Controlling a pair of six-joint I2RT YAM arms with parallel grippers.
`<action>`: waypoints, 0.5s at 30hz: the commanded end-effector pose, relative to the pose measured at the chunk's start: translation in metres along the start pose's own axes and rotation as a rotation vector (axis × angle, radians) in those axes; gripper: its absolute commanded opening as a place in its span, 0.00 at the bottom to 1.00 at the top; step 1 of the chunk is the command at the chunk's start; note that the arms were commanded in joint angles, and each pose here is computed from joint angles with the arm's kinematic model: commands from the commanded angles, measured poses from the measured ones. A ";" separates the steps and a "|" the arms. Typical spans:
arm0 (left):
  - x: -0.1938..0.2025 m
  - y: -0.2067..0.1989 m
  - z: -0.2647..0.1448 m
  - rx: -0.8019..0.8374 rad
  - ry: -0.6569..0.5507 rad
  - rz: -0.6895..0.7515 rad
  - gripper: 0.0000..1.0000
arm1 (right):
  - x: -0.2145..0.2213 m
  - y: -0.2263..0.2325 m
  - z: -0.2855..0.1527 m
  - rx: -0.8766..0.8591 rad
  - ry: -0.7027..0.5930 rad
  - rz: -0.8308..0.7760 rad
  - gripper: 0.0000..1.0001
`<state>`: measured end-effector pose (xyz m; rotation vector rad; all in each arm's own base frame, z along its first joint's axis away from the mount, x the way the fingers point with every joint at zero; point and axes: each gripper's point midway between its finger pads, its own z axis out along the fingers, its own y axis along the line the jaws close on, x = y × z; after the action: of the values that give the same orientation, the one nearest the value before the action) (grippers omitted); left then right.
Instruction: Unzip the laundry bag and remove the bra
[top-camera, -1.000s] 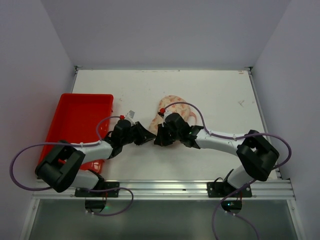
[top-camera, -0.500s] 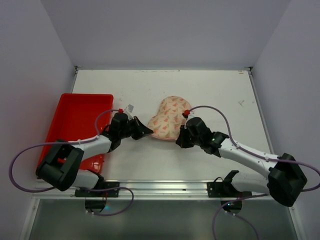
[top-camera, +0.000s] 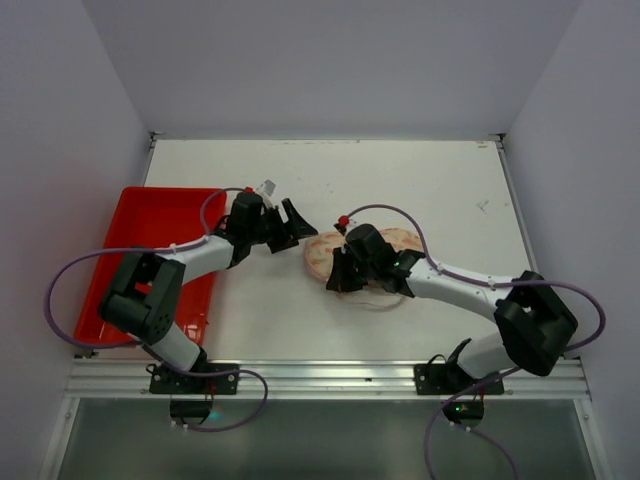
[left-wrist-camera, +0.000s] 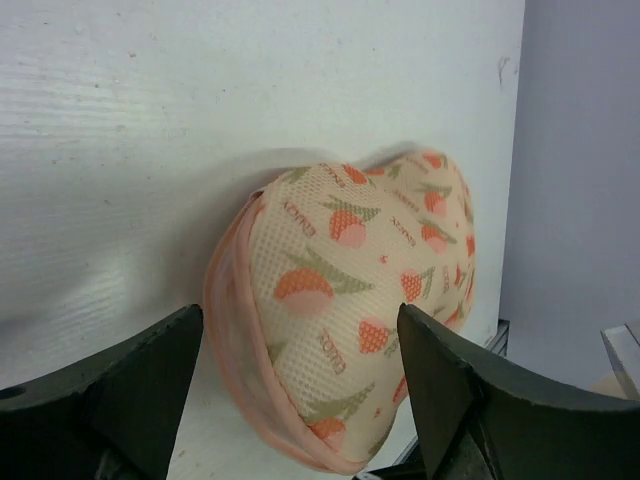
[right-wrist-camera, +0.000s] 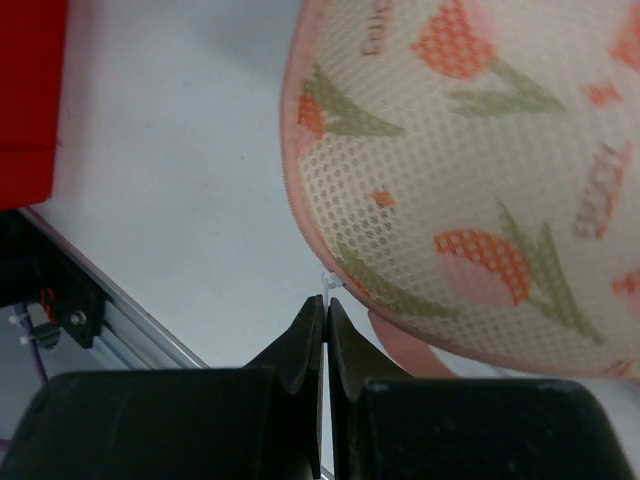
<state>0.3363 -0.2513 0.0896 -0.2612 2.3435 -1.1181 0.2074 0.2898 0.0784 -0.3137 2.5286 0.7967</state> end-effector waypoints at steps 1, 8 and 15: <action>-0.018 -0.013 -0.018 0.009 -0.095 -0.034 0.83 | -0.048 0.055 0.004 -0.170 -0.082 -0.014 0.00; 0.022 0.013 -0.048 -0.005 -0.118 -0.138 0.86 | -0.057 0.063 0.021 -0.192 -0.079 -0.020 0.00; 0.046 -0.013 -0.036 0.070 -0.058 -0.123 0.74 | -0.044 0.055 0.028 -0.183 -0.050 -0.021 0.00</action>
<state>0.2681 -0.2328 0.0779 -0.4558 2.3382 -1.1458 0.2346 0.3433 0.0976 -0.3609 2.4544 0.9564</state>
